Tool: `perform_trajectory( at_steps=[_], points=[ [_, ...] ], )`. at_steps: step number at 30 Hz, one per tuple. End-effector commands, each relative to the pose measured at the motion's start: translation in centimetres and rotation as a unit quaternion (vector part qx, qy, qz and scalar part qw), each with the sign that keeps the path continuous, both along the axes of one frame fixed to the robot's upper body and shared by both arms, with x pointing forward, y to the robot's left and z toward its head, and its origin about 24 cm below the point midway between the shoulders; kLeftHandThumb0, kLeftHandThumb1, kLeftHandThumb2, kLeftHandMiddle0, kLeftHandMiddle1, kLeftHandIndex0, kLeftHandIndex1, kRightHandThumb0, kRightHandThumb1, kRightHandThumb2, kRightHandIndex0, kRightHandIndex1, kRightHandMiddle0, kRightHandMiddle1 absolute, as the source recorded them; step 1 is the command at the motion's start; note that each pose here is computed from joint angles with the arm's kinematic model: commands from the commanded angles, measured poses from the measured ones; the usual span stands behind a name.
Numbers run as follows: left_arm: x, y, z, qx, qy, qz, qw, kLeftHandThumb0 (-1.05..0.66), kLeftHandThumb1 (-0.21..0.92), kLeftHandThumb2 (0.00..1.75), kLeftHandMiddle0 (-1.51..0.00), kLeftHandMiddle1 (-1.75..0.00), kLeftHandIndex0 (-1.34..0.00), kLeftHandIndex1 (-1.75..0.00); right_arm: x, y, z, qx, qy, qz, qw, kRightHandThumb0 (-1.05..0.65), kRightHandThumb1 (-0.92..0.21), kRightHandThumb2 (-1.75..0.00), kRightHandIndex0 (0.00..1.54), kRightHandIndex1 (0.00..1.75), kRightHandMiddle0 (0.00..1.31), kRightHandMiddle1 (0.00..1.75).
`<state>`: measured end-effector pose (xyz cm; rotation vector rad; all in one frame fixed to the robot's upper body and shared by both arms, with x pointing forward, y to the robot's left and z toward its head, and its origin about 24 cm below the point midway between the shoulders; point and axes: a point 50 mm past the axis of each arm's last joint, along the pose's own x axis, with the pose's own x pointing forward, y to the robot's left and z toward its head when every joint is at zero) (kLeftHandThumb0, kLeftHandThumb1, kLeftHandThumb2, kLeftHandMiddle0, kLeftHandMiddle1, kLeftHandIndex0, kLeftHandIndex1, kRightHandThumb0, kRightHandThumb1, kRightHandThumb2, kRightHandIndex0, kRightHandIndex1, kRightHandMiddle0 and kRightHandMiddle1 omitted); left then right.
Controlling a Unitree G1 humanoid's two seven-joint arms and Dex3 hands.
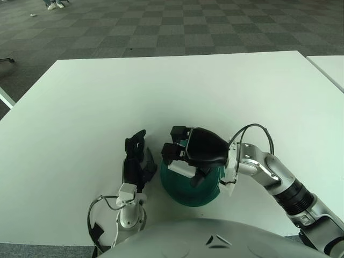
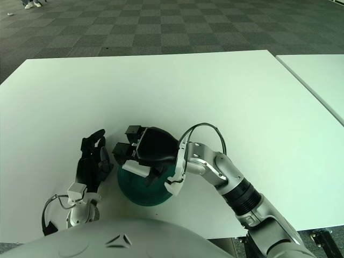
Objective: Put the charger into the plate.
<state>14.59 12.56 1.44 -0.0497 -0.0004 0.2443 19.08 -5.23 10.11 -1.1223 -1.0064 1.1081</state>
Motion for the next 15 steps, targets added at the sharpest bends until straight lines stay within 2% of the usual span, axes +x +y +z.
perform_trajectory(
  at_steps=[1,10,15],
  points=[
    [0.27,-0.63,-0.09,-0.011,0.006,0.013,1.0,-0.76,0.92,0.95,-0.37,-0.06,0.0,-1.0,0.34,-0.51,0.1,0.007,-0.008,-0.007,1.0,-0.45,-0.42,-1.19,1.02,1.75,0.53,1.75],
    [0.34,-0.88,0.0,-0.02,0.009,0.017,1.0,-0.75,0.92,0.96,-0.41,-0.08,0.0,-1.04,0.51,-0.83,-0.37,-0.012,0.003,-0.002,1.0,-0.45,-0.39,-1.22,1.04,1.75,0.55,1.75],
    [0.39,-0.88,-0.01,-0.024,0.012,0.017,1.0,-0.74,0.92,0.96,-0.42,-0.09,-0.02,-1.06,0.6,-1.21,-0.48,-0.017,-0.01,-0.004,1.0,-0.44,-0.44,-1.16,1.06,1.75,0.51,1.75]
  ],
)
